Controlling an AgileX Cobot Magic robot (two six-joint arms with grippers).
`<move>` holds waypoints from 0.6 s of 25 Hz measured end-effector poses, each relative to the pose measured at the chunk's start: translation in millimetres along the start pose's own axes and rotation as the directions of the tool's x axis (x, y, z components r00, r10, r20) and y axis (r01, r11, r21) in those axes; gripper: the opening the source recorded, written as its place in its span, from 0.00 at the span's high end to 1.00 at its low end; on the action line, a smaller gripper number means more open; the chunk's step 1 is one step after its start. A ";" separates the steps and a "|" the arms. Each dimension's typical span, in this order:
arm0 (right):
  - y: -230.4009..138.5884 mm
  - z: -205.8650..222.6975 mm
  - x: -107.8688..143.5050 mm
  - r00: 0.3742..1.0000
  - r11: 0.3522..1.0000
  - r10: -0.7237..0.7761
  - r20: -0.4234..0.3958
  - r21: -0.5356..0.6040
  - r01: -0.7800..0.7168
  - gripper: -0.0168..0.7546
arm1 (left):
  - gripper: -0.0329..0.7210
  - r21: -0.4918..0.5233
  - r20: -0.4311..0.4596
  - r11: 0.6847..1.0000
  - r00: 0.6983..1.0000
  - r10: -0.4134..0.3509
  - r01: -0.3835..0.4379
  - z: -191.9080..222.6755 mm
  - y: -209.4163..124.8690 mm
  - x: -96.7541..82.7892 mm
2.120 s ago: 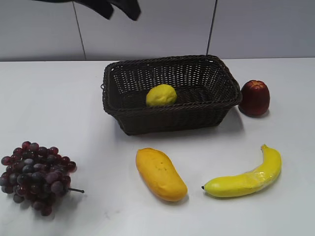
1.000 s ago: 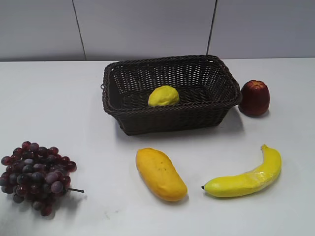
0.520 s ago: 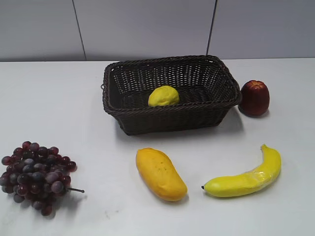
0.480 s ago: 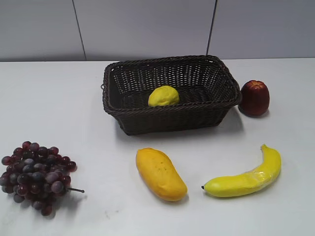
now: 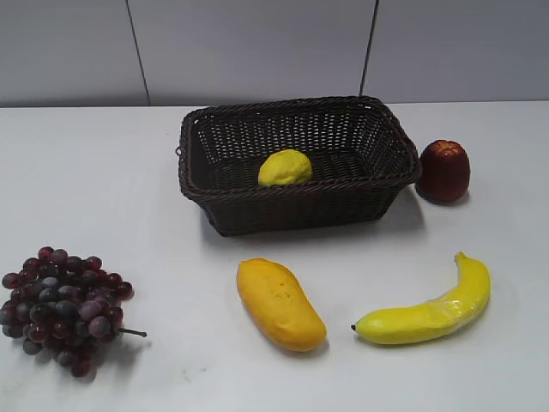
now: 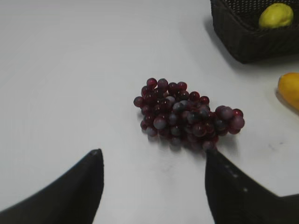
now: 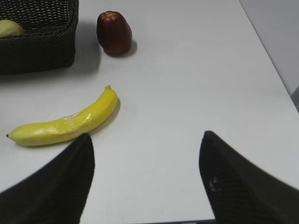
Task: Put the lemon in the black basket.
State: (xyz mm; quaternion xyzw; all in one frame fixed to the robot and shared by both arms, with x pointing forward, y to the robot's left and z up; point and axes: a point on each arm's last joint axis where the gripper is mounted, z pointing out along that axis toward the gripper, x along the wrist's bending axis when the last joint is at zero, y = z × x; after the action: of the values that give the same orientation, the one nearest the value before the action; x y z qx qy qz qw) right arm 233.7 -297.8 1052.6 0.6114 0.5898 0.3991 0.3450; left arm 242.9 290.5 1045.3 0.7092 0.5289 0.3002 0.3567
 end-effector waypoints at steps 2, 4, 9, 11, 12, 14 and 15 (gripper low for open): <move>0.0 0.0 0.0 1.000 1.000 0.000 0.000 0.000 0.000 0.24 | 0.27 -0.004 -0.002 1.000 1.000 0.000 0.000 0.4 0.2 0.2; 0.0 0.0 0.0 1.000 1.000 0.000 0.000 0.000 0.000 0.24 | 0.27 -0.009 -0.003 1.000 1.000 0.000 0.000 0.6 0.6 0.3; 0.0 0.0 0.0 1.000 1.000 0.000 0.000 0.000 0.000 0.24 | 0.27 -0.011 0.006 1.000 1.000 -0.005 0.005 1.1 0.6 -0.5; 0.0 0.0 0.0 1.000 1.000 0.001 0.000 0.000 -0.001 0.24 | 0.27 -0.012 0.011 1.000 1.000 -0.007 0.007 1.1 0.6 -0.9; 0.0 0.0 0.0 1.000 1.000 0.001 0.000 0.000 -0.001 0.24 | 0.27 -0.012 0.011 1.000 1.000 -0.007 0.008 1.1 0.7 -1.0; 0.0 0.0 0.0 1.000 1.000 0.001 0.000 0.000 -0.001 0.24 | 0.27 -0.013 0.016 1.000 1.000 -0.010 0.010 1.1 0.7 -1.4; 0.0 0.0 0.0 1.000 1.000 0.001 0.000 0.000 -0.001 0.24 | 0.27 -0.014 0.019 1.000 1.000 -0.011 0.012 1.1 0.8 -1.7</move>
State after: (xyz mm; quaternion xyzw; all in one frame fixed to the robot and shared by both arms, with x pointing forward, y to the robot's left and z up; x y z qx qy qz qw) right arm 233.7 -297.8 1052.6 0.6118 0.5894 0.3994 0.3447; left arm 243.7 288.5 1045.3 0.7065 0.5274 0.2950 0.3684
